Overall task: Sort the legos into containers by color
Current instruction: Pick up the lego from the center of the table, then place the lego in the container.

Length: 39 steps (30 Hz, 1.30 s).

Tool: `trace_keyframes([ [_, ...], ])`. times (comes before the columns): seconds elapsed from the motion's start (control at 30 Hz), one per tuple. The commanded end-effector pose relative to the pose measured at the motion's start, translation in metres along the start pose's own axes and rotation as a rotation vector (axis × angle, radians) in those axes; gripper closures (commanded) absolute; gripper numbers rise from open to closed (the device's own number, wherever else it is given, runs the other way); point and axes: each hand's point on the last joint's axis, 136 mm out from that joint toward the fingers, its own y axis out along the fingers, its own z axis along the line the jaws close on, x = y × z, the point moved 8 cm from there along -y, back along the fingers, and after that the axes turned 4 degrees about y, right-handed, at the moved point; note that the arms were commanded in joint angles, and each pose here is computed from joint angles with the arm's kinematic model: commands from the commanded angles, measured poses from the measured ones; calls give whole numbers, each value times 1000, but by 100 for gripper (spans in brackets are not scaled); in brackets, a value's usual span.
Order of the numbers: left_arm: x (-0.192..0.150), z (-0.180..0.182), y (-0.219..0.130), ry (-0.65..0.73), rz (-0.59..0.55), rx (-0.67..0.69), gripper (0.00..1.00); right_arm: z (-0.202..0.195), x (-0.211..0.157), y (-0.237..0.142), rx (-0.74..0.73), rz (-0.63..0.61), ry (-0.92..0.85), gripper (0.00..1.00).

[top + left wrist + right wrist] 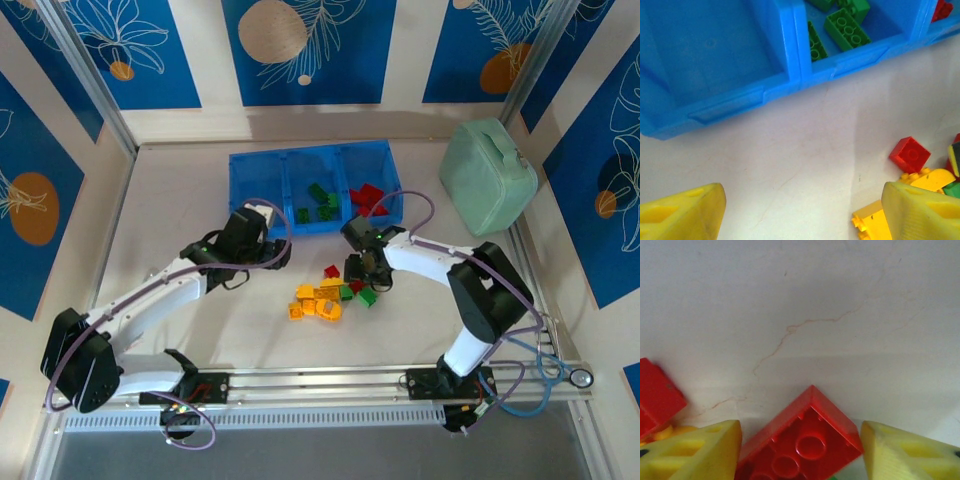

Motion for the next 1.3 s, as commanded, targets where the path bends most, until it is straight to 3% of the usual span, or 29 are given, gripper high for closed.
trace_keyframes([
  [0.0,-1,0,-3,-30,-36,1,19,4,3,3,-34,2,24,42],
  [0.2,-11,4,-5,-43,-28,9,19,7,9,1,-43,-12,34,66],
  [0.37,-18,6,-7,-57,-30,11,19,12,18,-10,-26,-35,32,76],
  [0.63,-22,7,-12,-63,-35,-2,19,13,46,-44,-5,-126,28,77],
  [0.93,-49,-6,-10,-98,0,-97,20,-9,134,-92,43,-269,72,78],
  [1.27,-82,-27,-9,-48,64,-113,20,-15,224,-77,-9,-289,81,78],
])
